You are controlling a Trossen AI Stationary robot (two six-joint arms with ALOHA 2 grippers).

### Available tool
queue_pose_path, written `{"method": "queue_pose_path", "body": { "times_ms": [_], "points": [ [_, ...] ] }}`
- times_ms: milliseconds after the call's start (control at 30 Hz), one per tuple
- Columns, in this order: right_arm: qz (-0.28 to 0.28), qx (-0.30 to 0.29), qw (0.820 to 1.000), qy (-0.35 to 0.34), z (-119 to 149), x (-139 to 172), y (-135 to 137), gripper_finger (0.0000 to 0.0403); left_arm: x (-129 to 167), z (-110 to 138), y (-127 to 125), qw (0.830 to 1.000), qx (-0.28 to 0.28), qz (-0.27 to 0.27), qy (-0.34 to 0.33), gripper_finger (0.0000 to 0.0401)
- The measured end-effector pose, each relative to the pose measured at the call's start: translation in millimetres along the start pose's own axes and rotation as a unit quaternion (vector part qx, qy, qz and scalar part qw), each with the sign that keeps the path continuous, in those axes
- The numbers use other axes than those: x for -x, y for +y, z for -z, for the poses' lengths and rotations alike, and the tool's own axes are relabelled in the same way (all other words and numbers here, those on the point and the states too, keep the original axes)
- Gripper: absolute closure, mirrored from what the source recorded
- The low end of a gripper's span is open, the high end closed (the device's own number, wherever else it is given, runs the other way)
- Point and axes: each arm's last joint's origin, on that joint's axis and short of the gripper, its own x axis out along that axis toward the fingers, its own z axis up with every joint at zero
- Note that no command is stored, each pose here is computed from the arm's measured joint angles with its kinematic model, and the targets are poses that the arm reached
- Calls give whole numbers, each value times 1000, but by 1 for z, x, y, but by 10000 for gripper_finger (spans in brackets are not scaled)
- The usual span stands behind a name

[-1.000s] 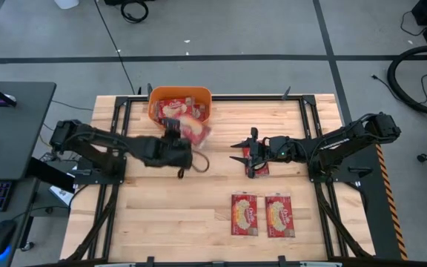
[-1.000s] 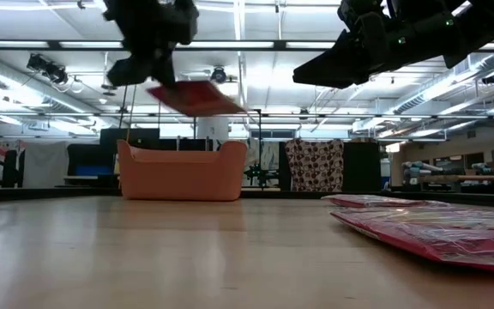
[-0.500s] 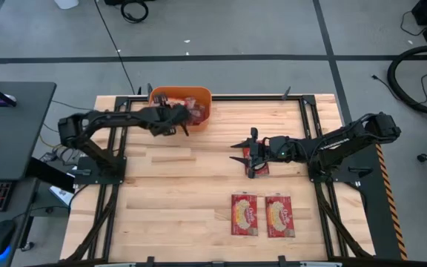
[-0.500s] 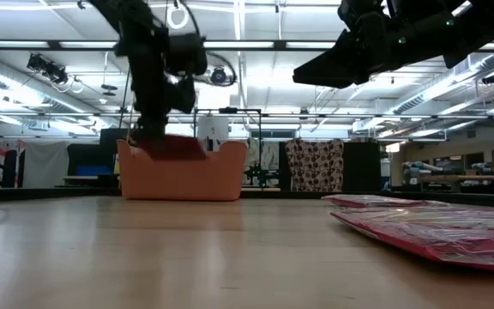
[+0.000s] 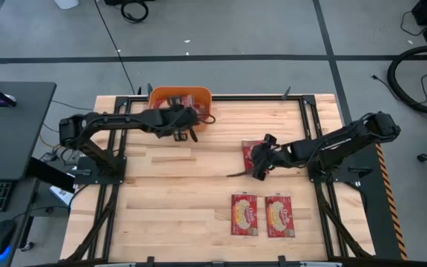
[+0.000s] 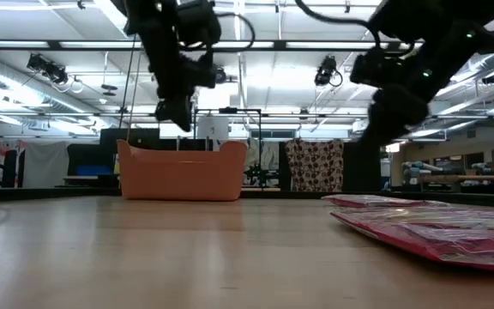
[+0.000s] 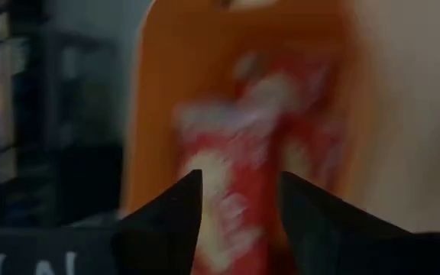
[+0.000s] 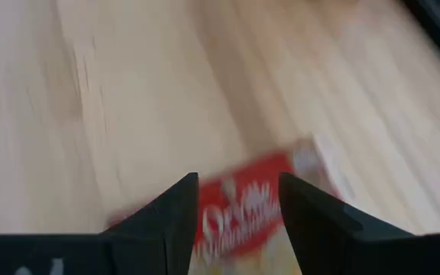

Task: Sort popcorn bags into baskets
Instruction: Put the popcorn bag into the orange bin

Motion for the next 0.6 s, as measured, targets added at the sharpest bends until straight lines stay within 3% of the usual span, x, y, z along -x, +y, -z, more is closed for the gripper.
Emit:
{"method": "queue_pose_path", "body": {
  "times_ms": [267,467,600],
  "points": [
    [-20,75,997,3,16,11,32,218,24,-26,-23,979,20,138,-146,232],
    [22,193,981,-3,40,10,64,218,34,-32,-33,968,33,172,-178,232],
    [54,234,971,-1,56,5,77,218,39,-32,-40,967,18,182,-176,232]
  ]
}}
